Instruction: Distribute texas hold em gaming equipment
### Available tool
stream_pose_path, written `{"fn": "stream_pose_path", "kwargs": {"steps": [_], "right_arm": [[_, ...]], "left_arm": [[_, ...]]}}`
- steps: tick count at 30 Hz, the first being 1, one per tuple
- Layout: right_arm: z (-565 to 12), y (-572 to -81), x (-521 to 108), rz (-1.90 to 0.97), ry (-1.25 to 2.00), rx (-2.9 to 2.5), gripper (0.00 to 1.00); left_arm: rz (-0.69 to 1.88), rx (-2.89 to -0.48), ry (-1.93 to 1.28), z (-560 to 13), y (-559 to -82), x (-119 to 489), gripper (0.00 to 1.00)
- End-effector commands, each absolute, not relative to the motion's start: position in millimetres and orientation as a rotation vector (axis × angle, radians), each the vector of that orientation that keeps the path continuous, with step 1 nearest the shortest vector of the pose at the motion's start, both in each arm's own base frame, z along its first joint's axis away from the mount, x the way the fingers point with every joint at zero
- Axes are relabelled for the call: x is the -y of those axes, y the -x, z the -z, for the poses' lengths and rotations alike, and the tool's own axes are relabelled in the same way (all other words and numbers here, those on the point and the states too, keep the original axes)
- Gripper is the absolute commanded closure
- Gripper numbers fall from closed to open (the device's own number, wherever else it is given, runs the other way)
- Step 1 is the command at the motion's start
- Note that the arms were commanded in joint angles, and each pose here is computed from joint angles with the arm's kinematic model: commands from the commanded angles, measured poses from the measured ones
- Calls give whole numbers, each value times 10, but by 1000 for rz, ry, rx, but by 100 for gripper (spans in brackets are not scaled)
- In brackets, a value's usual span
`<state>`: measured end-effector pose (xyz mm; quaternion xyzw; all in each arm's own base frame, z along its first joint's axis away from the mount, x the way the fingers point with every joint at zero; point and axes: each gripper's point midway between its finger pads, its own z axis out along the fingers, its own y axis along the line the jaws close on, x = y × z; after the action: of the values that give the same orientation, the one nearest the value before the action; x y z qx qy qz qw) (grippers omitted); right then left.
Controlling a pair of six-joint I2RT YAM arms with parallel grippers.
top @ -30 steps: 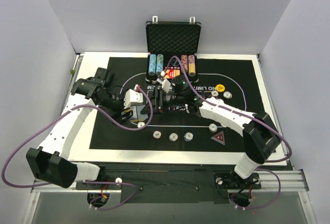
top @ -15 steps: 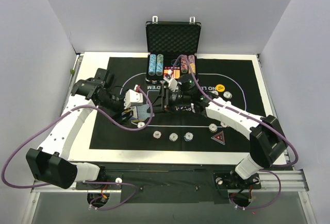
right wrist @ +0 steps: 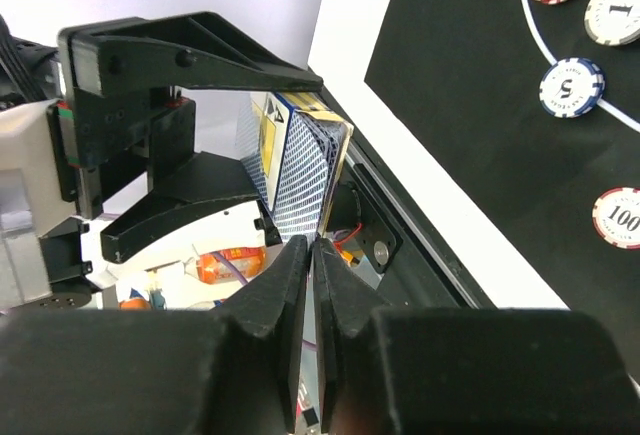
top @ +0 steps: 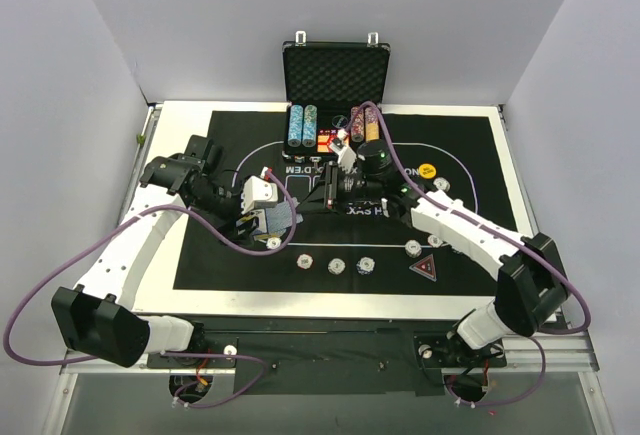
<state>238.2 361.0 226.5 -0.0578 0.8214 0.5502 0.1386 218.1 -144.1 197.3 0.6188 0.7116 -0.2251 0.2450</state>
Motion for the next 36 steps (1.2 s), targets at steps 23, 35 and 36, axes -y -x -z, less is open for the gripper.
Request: {"fn": "stream_pose_path", "kwargs": {"steps": [23,35,36], "right_arm": [[-2594,-3204,-3213,-1649,-71,-2173,100],[-1689,-4007,-3969,-1593,-152,-2264,100],[-1676,-4110,-4014,-1523,-127,-2271,100]], "left_arm": [[603,-1885,-1689,-2101,-2151,1462,96],[603,-1893,-1681,-2170,-2146,1455,96],[603,-1891,-1680,-2179,-2142,1457,96]]}}
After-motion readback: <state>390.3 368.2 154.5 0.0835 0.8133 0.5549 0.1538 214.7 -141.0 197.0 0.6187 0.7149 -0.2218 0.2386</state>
